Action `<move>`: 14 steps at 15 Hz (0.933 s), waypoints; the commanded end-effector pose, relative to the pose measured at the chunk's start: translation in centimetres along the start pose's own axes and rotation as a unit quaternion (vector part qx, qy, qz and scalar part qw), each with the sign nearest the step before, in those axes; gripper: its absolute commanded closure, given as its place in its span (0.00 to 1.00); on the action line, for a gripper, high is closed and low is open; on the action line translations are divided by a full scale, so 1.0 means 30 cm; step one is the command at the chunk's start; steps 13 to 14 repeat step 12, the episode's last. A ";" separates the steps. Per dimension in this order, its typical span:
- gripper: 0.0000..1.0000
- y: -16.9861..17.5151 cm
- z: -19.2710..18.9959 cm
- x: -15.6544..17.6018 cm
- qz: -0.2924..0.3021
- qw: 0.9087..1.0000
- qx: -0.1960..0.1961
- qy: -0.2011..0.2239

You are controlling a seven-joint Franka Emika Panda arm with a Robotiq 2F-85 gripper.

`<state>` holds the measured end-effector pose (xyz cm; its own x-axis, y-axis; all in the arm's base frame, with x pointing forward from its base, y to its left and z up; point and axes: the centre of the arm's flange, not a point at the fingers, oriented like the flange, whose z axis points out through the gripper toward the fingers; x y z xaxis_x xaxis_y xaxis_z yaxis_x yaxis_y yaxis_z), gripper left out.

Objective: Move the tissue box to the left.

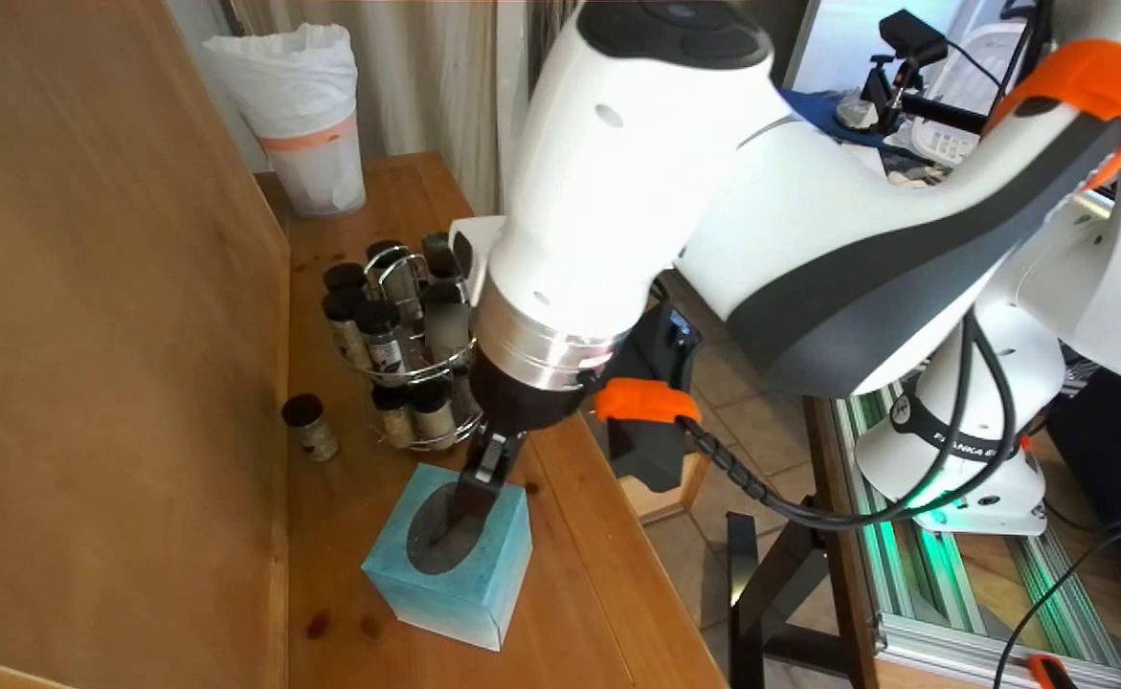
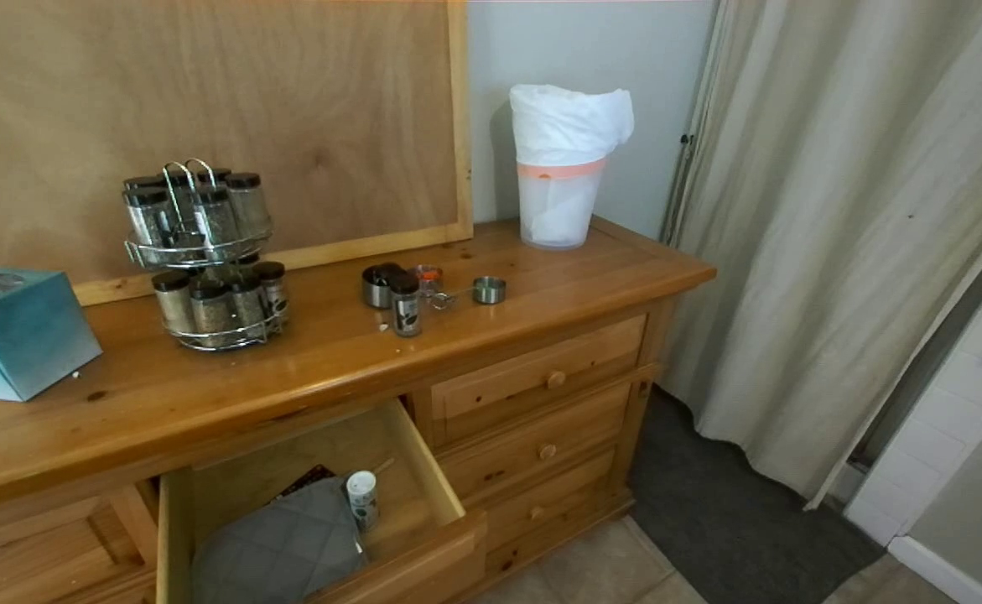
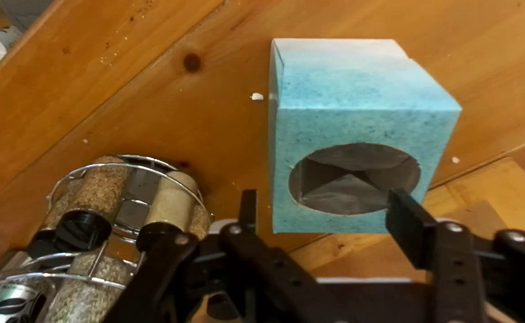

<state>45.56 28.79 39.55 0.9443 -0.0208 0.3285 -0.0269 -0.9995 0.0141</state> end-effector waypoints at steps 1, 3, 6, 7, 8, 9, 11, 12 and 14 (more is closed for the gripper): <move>0.00 0.086 -0.126 -0.136 -0.046 0.998 0.046 -0.007; 0.00 0.189 -0.111 -0.217 -0.109 0.992 0.064 -0.012; 0.00 0.291 -0.106 -0.348 -0.185 0.980 0.071 0.013; 0.00 0.136 -0.047 -0.244 -0.148 0.987 0.058 -0.014; 0.00 0.181 -0.045 -0.273 -0.164 0.985 0.059 -0.008; 0.00 0.212 -0.050 -0.295 -0.172 0.983 0.059 -0.004; 0.00 0.236 -0.070 -0.316 -0.179 0.982 0.059 0.003; 0.00 0.238 -0.077 -0.319 -0.180 0.982 0.060 0.005; 0.00 0.238 -0.077 -0.319 -0.180 0.982 0.060 0.005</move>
